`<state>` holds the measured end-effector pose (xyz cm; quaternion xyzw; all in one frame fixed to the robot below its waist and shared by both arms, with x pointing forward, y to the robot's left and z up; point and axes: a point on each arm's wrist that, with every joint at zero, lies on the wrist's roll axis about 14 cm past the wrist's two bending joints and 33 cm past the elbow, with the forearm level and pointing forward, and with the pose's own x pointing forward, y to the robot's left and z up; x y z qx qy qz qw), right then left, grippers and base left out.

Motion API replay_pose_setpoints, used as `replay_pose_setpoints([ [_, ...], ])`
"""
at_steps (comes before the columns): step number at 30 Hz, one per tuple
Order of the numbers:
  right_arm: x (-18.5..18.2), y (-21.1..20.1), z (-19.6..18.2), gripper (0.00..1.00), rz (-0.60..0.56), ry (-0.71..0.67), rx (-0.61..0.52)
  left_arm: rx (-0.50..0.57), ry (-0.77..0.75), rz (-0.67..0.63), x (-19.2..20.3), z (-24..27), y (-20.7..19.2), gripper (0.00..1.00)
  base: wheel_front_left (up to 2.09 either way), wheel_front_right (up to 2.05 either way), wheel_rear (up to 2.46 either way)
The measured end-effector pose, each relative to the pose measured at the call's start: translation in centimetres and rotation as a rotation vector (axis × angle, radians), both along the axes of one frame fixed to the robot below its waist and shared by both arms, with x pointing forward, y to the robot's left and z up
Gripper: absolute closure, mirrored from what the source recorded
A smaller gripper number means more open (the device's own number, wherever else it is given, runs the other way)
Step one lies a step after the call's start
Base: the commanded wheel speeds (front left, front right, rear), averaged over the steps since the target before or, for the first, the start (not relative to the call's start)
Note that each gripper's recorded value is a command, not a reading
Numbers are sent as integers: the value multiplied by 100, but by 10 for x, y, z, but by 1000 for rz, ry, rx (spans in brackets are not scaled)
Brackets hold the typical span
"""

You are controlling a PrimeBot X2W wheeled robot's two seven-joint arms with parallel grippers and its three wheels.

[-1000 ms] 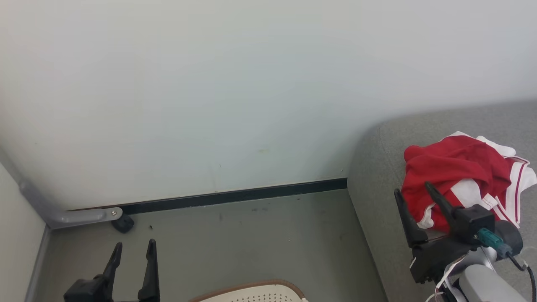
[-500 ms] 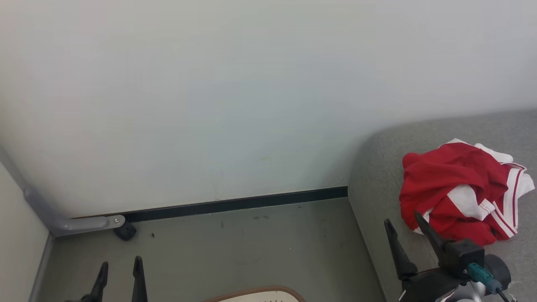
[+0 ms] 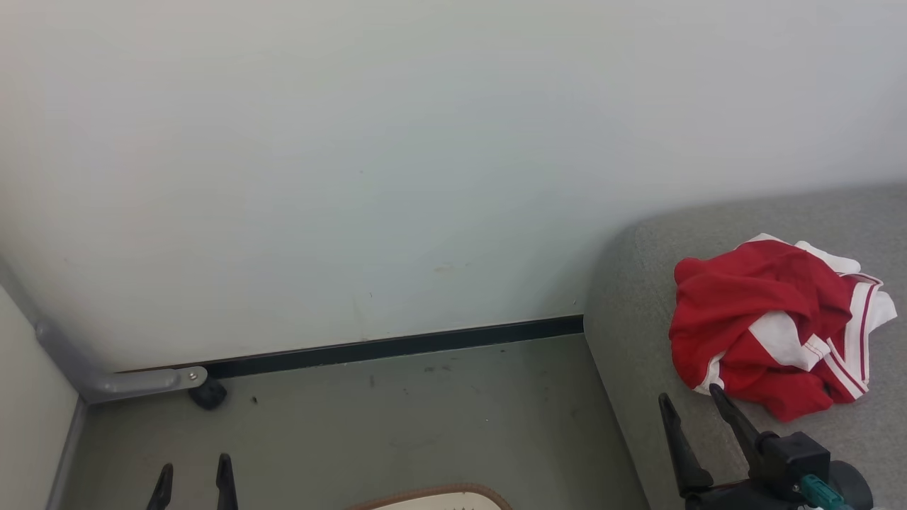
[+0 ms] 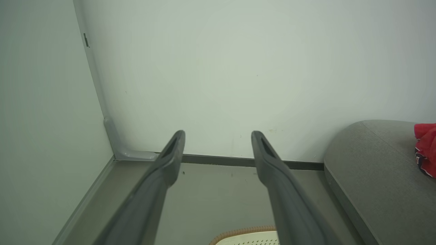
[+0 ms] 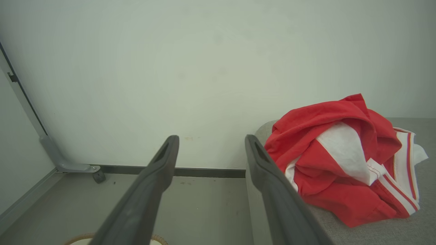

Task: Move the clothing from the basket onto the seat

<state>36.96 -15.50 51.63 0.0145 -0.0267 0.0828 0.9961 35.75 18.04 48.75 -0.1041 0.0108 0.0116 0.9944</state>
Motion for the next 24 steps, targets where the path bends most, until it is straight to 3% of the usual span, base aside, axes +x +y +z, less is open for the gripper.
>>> replay_pose_setpoints([
  [24, 0, -5, 5, 0, -32, -20, 18, 16, 24, 45, -3, -9, 12, 0, 0, 0, 0],
])
